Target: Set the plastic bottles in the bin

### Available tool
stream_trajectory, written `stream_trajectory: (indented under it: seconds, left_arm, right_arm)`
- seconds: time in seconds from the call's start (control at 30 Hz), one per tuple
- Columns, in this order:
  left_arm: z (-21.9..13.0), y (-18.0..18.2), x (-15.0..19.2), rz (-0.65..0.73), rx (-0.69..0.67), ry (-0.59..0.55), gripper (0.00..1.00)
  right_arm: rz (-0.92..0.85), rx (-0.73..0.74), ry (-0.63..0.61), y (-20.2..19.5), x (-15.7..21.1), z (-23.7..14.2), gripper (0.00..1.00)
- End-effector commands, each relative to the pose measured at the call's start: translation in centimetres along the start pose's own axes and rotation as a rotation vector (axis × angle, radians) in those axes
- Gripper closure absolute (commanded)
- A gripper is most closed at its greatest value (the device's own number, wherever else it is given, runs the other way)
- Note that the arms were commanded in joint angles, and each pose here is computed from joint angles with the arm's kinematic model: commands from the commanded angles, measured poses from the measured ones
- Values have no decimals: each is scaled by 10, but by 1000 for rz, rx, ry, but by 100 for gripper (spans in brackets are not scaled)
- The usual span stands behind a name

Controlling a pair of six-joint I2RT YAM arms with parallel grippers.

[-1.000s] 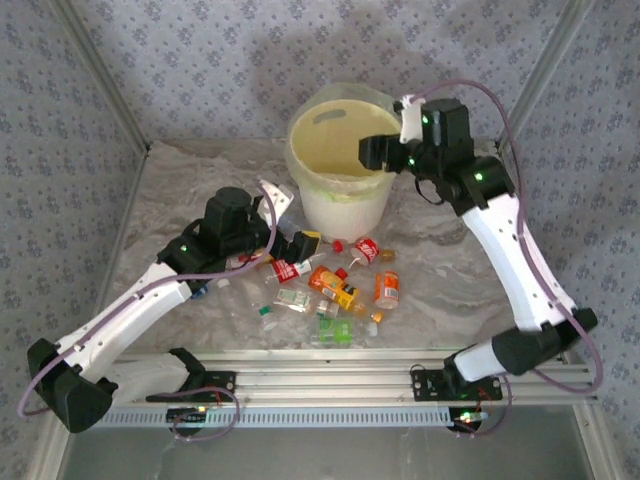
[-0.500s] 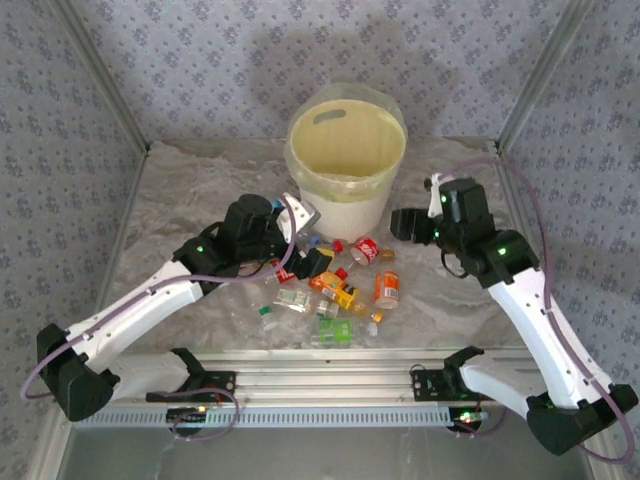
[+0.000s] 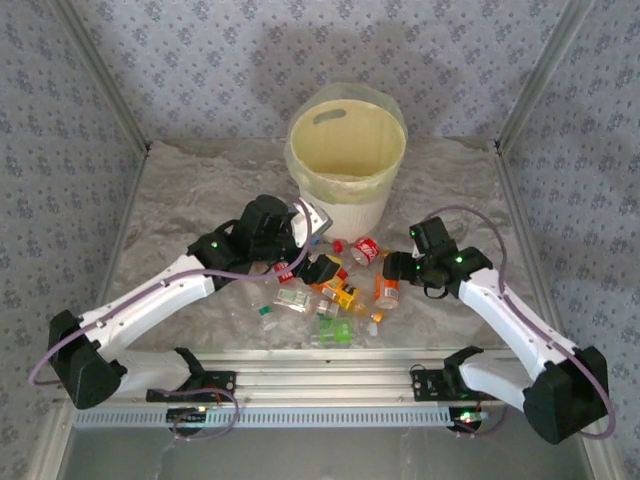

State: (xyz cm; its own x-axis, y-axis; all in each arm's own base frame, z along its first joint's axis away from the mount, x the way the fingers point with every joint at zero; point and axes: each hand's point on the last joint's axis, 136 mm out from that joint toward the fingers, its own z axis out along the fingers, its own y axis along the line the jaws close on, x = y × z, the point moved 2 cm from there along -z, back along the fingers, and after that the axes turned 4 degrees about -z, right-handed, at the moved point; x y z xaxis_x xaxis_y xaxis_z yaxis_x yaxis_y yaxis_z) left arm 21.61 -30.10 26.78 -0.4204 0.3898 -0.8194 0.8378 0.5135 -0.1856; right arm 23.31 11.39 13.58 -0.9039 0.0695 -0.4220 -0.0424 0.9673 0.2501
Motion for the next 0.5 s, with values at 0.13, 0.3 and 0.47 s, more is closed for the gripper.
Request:
stream_trajectory:
  seconds: [0.13,0.3,0.47]
  left_arm:
    - [-1,-7,-11,11,23,-9,0]
    - [1,-7,-10,7,25,-3,0]
    - [2,-6,-10,7,21,-1,0]
  right_arm:
    - [46,-60,20,12,3,35,18]
    - [39,-51,56,11,11,52,17]
    - [34,-32,77,8,18,65,18]
